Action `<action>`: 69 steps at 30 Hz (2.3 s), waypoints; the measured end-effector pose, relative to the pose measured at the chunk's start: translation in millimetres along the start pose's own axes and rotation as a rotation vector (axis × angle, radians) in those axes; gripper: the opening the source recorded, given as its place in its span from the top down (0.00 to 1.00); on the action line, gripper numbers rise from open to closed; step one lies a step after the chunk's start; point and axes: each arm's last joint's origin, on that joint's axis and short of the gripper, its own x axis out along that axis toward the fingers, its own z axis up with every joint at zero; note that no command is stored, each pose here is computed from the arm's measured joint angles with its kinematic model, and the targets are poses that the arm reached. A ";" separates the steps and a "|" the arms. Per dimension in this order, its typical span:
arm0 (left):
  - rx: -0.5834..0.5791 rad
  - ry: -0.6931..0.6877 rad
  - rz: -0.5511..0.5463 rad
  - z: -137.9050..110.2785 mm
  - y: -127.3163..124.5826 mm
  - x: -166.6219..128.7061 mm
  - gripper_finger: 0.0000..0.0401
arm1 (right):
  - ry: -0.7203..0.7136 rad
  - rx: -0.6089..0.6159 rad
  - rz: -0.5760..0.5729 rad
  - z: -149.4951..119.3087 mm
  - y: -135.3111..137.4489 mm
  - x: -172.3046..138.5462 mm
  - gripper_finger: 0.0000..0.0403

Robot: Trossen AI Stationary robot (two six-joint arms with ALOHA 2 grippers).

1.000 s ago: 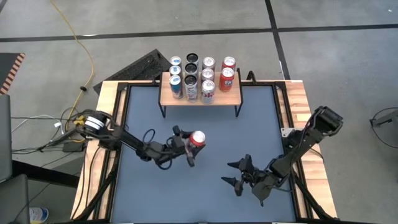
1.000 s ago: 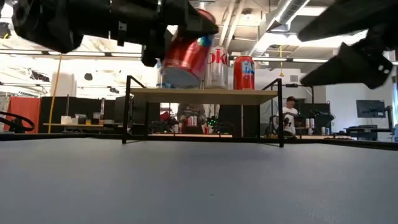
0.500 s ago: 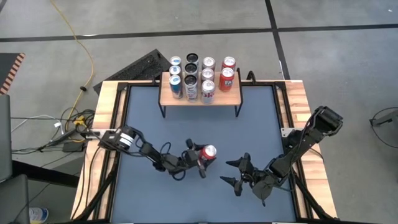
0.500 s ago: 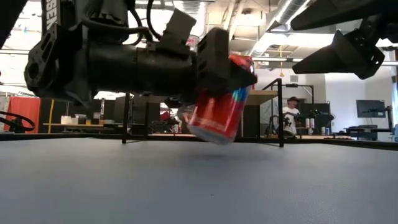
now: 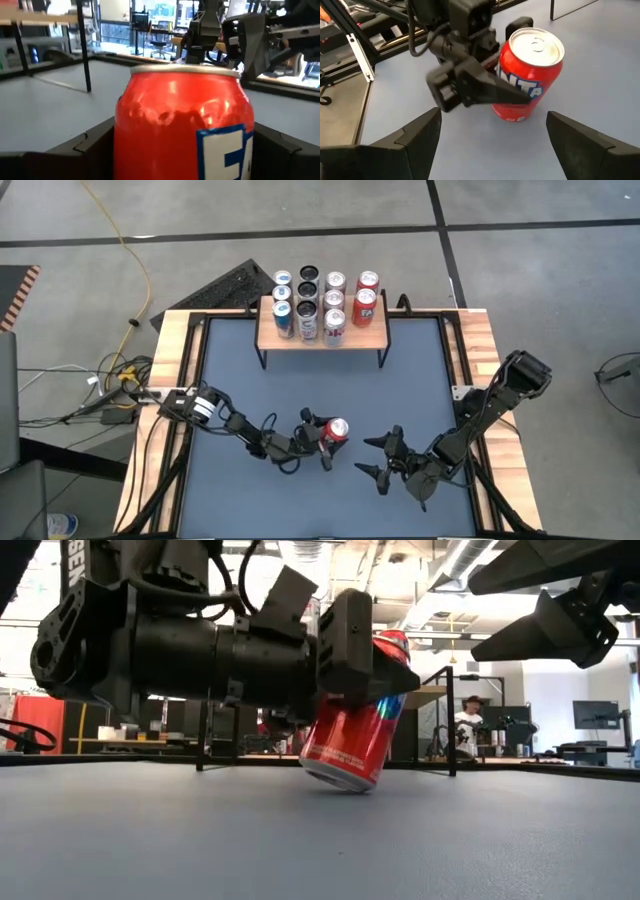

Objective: Place canned beverage on shelf
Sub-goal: Put the orange soda can on the shelf aligned with the other orange soda can

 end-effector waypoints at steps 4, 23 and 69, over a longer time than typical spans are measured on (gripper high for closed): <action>0.004 0.050 -0.006 -6.6 0.8 0.5 0.21 | 0.001 0.001 0.001 0.0 0.1 0.0 0.15; -0.059 0.084 -0.049 -10.3 -1.8 -1.4 0.20 | 0.004 0.005 0.001 -0.2 -0.1 0.0 0.15; 0.142 0.138 -0.344 50.5 -26.8 -14.0 0.21 | 0.609 -0.485 0.079 70.3 2.4 -0.4 0.15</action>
